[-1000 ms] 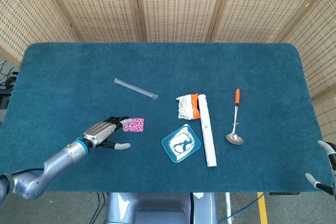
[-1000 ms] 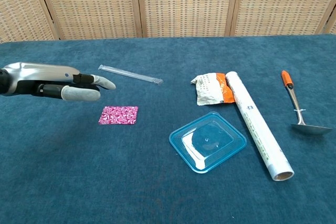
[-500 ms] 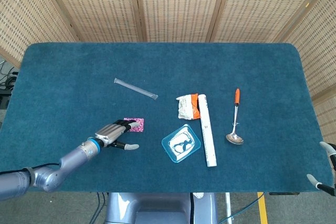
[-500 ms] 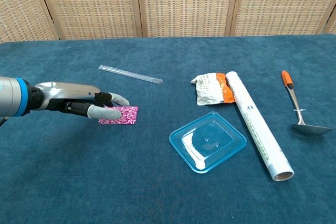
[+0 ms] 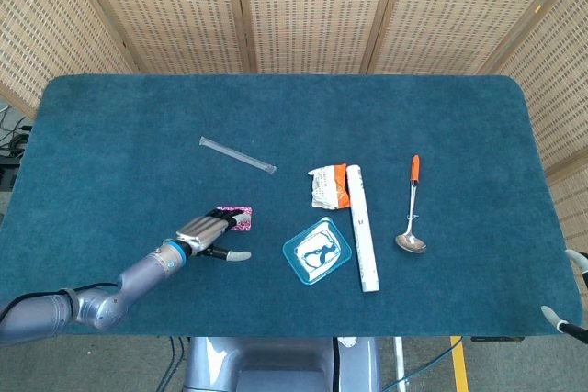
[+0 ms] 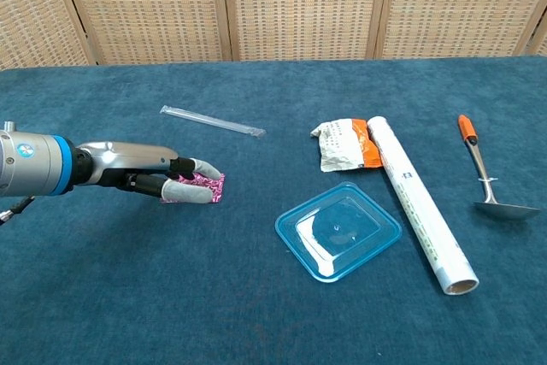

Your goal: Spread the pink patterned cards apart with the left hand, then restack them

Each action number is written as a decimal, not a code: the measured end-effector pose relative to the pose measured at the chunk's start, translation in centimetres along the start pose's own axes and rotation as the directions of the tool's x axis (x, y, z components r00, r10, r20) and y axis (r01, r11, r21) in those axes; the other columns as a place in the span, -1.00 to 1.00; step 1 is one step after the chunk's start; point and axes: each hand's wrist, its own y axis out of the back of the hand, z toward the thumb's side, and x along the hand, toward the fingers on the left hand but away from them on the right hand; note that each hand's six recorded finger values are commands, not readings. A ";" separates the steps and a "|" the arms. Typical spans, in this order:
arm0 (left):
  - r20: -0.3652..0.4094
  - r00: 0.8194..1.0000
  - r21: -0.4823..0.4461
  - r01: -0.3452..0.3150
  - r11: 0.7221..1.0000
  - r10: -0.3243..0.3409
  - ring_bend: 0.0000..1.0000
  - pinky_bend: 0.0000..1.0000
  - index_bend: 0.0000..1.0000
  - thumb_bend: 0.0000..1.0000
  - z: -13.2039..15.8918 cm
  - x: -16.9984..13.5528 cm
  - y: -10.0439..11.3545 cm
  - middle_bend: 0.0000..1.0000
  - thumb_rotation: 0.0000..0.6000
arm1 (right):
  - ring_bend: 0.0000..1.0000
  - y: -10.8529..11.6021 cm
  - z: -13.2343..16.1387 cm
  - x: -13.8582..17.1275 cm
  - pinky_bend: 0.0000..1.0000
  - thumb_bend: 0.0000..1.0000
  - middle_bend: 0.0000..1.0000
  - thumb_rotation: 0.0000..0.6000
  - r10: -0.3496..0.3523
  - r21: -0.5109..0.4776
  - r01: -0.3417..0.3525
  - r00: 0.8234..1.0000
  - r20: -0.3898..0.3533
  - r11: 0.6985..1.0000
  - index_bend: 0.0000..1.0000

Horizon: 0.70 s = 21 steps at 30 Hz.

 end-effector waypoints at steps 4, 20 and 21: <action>-0.003 1.000 0.001 0.003 1.000 -0.003 -1.00 -1.00 -0.96 -1.00 0.0 0.0 -0.1 -1.00 -0.69 | -0.99 0.0 0.0 0.0 -1.00 -1.00 -0.51 1.00 -0.001 -0.001 0.001 1.000 0.001 1.000 -0.64; -0.012 1.000 0.035 0.027 0.999 -0.027 -1.00 -1.00 -0.96 -1.00 0.1 -0.5 -0.7 -1.00 -0.69 | -0.99 0.2 -0.4 0.8 -1.00 -1.00 -0.51 1.00 -0.010 -0.005 0.010 1.000 0.019 1.000 -0.64; -0.012 1.000 0.039 0.028 0.999 -0.027 -1.00 -1.00 -0.96 -1.00 0.0 -0.6 -0.7 -1.00 -0.69 | -0.99 0.2 -0.4 0.8 -1.00 -1.00 -0.51 1.00 -0.010 -0.006 0.011 1.000 0.020 1.000 -0.64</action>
